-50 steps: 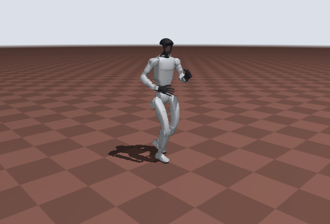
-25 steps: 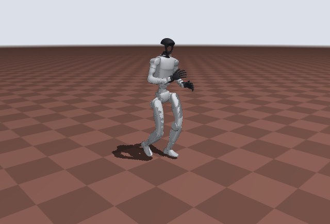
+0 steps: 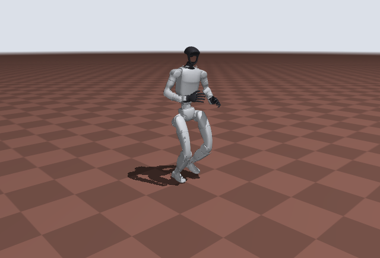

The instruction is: Run

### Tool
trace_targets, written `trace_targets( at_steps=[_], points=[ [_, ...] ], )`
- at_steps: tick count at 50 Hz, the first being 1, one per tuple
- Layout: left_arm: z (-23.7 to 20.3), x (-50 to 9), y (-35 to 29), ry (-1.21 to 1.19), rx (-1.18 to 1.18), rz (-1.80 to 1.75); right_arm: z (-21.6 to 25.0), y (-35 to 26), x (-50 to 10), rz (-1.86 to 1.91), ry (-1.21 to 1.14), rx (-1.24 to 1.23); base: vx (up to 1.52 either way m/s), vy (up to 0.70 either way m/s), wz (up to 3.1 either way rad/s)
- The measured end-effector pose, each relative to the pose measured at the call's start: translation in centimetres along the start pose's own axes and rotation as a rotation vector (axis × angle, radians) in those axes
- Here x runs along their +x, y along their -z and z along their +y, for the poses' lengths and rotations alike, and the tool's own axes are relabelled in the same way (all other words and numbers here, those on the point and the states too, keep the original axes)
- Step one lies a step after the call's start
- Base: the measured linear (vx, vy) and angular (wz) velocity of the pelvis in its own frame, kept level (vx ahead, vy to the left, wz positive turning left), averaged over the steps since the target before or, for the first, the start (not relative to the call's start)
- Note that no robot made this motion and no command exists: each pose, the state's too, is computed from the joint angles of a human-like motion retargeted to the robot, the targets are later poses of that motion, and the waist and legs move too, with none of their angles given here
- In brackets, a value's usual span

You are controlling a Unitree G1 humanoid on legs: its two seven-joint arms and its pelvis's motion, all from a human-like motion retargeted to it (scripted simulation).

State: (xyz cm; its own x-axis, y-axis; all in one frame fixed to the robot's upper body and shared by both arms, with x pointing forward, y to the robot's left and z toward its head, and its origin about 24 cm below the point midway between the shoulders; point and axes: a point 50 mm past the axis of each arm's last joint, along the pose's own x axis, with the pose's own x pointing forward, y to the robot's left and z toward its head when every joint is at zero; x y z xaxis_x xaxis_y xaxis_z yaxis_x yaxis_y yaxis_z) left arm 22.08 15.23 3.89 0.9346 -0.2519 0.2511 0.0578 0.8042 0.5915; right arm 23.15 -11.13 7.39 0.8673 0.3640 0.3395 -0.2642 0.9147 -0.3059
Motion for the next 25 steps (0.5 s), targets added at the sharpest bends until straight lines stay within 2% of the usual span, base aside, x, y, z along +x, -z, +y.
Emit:
trace_targets(
  at_steps=[5, 8, 20, 25],
  points=[
    [1.0, -2.3, 1.0, -0.007, -0.006, 0.082, -1.6, -4.9, 3.4, -0.26, 0.108, 0.018, -0.03, -0.01, -0.32],
    [1.1, -2.2, 0.2, -0.014, -0.043, 0.054, -1.9, -5.2, 2.9, -0.273, 0.14, 0.051, 0.0, 0.0, 0.0],
    [2.7, 4.9, -6.1, -0.173, -0.052, -0.346, -0.8, 4.3, -6.6, 0.307, 0.127, 0.048, 0.0, 0.01, 0.1],
    [1.4, 4.2, -4.9, -0.116, -0.058, -0.278, -0.5, 4.7, -6.8, 0.337, 0.126, 0.056, 0.0, 0.0, 0.12]
  ],
)
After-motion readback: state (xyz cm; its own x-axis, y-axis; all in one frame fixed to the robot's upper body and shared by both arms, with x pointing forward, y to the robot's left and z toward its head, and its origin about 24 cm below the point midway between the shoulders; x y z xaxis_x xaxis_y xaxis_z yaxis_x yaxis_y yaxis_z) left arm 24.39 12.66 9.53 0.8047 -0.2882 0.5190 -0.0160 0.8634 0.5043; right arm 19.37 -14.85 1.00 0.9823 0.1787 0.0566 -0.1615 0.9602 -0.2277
